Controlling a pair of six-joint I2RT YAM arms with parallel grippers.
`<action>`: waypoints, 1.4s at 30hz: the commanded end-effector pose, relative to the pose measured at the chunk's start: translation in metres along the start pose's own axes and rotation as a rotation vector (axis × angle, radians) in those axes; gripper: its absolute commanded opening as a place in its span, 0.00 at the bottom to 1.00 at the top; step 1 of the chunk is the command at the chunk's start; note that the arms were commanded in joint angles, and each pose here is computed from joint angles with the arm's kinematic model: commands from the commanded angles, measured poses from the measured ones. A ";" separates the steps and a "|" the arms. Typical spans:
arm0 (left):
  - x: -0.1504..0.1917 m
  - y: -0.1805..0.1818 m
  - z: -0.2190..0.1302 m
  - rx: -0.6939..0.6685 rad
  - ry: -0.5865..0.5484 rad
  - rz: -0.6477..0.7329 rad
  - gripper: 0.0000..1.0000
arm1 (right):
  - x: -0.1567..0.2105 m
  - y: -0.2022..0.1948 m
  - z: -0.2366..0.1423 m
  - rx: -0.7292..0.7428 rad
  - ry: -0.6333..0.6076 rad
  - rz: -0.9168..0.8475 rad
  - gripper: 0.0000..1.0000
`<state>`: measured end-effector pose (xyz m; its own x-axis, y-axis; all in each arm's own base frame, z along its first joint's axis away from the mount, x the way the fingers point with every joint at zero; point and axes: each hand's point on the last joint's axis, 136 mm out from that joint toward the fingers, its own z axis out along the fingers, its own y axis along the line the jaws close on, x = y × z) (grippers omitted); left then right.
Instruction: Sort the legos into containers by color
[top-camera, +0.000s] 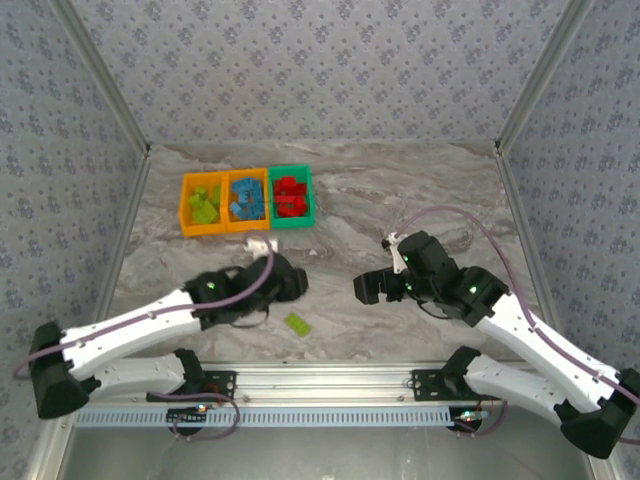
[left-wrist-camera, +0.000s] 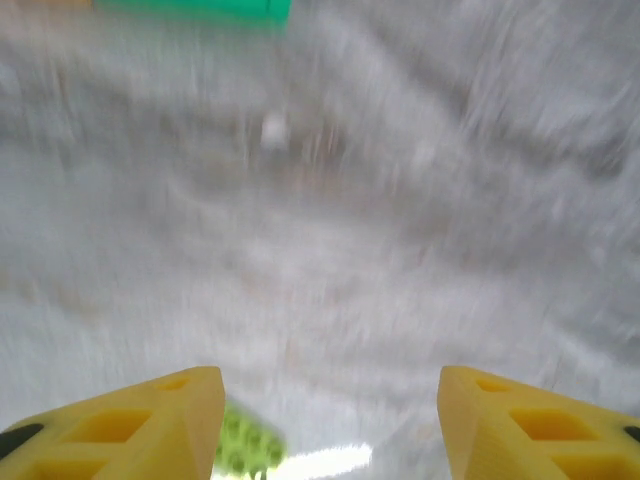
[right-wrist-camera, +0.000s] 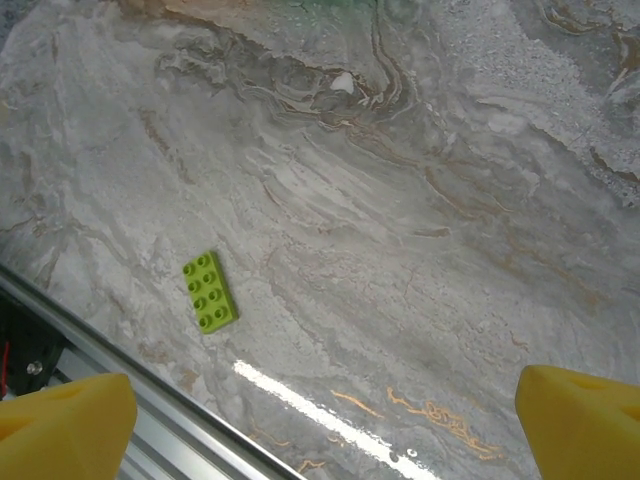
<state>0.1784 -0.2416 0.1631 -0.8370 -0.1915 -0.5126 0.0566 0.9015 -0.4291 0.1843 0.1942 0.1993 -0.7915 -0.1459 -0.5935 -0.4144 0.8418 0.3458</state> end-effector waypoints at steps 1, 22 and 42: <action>0.047 0.016 0.012 -0.137 0.102 -0.220 0.63 | -0.010 -0.003 0.003 0.032 -0.018 -0.006 1.00; 0.111 0.058 0.081 -0.508 0.278 -0.237 0.80 | 0.007 -0.020 -0.017 0.080 -0.034 0.018 1.00; 0.105 0.077 0.084 -0.422 0.293 -0.180 0.24 | 0.039 0.057 0.011 -0.301 0.125 -0.120 0.99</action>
<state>0.1343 -0.2311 0.0180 -0.9257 -0.3292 -0.1860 -0.3090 0.9422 -0.1297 0.1446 0.2229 0.1777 -0.8039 -0.2769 -0.5264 -0.5378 0.7165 0.4443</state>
